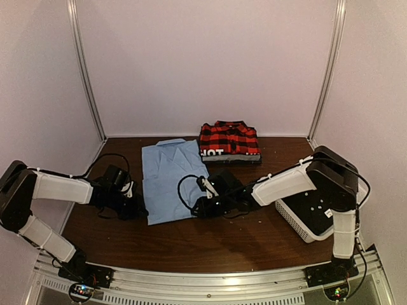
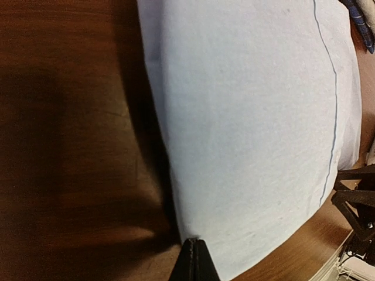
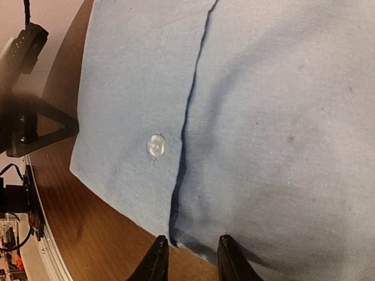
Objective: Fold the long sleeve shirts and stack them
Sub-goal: Smooth out the 2/3-rectangle-folded shirt at the center of the board.
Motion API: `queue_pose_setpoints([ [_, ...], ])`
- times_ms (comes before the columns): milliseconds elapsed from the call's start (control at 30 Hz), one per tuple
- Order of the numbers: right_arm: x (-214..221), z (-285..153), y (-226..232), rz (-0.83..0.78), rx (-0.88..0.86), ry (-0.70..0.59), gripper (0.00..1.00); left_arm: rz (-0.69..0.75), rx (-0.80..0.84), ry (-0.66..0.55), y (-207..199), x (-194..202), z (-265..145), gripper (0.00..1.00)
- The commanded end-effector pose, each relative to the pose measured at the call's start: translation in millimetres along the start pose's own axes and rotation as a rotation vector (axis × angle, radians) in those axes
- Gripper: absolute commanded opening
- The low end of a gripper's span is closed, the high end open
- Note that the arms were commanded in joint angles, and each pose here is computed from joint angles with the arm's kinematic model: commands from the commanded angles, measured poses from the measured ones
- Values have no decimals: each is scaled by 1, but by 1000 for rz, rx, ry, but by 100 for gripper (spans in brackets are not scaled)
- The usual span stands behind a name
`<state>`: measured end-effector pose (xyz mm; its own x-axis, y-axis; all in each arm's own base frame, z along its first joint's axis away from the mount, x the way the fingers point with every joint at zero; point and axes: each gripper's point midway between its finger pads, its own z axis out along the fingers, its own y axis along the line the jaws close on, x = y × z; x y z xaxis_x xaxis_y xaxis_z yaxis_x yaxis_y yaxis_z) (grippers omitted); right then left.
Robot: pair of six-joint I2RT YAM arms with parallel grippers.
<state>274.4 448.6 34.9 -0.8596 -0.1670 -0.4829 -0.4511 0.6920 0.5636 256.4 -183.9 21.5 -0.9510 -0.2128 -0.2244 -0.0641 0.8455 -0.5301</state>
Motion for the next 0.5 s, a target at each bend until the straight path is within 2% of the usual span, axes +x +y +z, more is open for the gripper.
queue_pose_setpoints([
  [0,4,-23,-24,140,-31,-25,31,19,-28,-13,5,-2,1,0],
  [167,2,-41,-25,207,-97,-60,31,28,0,-5,-1,-1,-1,0],
  [300,-1,-42,-20,212,-117,-63,31,92,107,-47,-36,-12,-18,0],
  [467,-11,-49,-9,171,-103,-76,31,157,173,-41,-77,-10,-25,0],
])
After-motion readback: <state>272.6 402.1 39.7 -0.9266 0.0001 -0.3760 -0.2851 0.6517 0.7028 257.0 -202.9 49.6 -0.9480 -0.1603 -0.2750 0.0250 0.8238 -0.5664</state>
